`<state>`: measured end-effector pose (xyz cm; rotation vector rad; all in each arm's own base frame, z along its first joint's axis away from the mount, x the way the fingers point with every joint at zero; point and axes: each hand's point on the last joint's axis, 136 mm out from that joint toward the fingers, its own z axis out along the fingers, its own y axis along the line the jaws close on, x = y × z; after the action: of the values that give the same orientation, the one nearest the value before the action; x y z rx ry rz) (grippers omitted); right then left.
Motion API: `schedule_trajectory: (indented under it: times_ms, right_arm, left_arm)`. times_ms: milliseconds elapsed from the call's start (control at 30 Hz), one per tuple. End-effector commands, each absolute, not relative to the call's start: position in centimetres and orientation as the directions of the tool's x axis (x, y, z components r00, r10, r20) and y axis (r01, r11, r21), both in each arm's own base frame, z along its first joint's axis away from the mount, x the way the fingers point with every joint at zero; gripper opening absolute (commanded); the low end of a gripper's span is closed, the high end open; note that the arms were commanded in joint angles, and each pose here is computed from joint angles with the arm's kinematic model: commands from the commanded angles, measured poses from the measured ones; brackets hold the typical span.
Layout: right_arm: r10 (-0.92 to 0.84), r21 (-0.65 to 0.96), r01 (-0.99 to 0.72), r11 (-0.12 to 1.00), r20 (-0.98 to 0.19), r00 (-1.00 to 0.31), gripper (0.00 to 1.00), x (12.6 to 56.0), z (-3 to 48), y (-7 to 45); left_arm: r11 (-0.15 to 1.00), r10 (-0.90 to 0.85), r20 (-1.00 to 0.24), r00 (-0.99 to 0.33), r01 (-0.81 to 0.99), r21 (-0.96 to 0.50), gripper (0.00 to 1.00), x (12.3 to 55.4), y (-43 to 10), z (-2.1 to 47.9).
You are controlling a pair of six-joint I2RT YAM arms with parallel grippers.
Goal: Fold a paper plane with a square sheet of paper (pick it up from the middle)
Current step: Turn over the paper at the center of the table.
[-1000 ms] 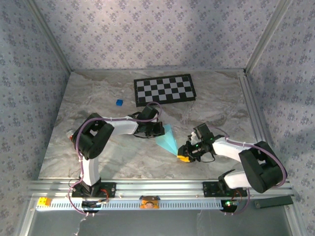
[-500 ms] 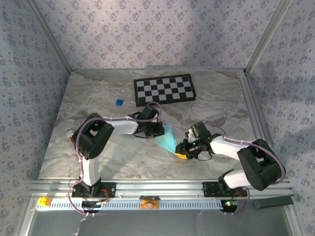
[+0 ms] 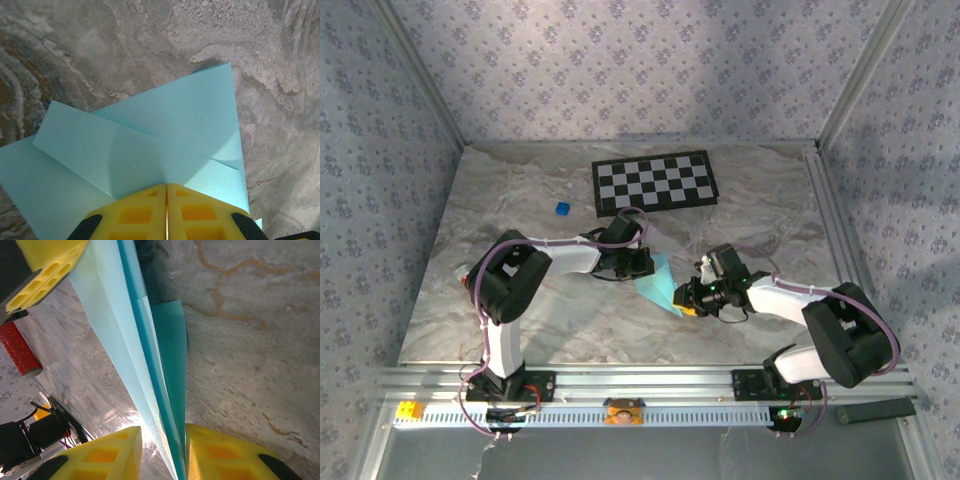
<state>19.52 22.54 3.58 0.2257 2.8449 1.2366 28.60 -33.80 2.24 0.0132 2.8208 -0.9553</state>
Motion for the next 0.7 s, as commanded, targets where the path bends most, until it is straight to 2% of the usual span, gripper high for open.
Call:
schedule_trajectory:
  times_ms: [0, 400, 667]
  right_arm:
    - [0.128, 0.746, 0.081, 0.662, -0.006, -0.992, 0.27, 20.2, 4.2, 23.0]
    - [0.101, 0.756, 0.058, 0.652, -0.010, -0.995, 0.09, 19.8, 4.1, 22.8]
    - [0.079, 0.756, -0.007, 0.655, -0.078, -0.994, 0.05, 20.0, 5.4, 22.1]
  left_arm:
    - [0.804, -0.047, -0.117, -0.992, 0.032, -0.594, 0.08, 28.2, -33.4, 1.4]
    - [0.757, -0.063, -0.157, -0.986, 0.056, -0.652, 0.10, 28.9, -34.5, 3.7]
    - [0.727, -0.105, -0.284, -0.953, 0.121, -0.675, 0.23, 29.9, -34.5, 9.6]
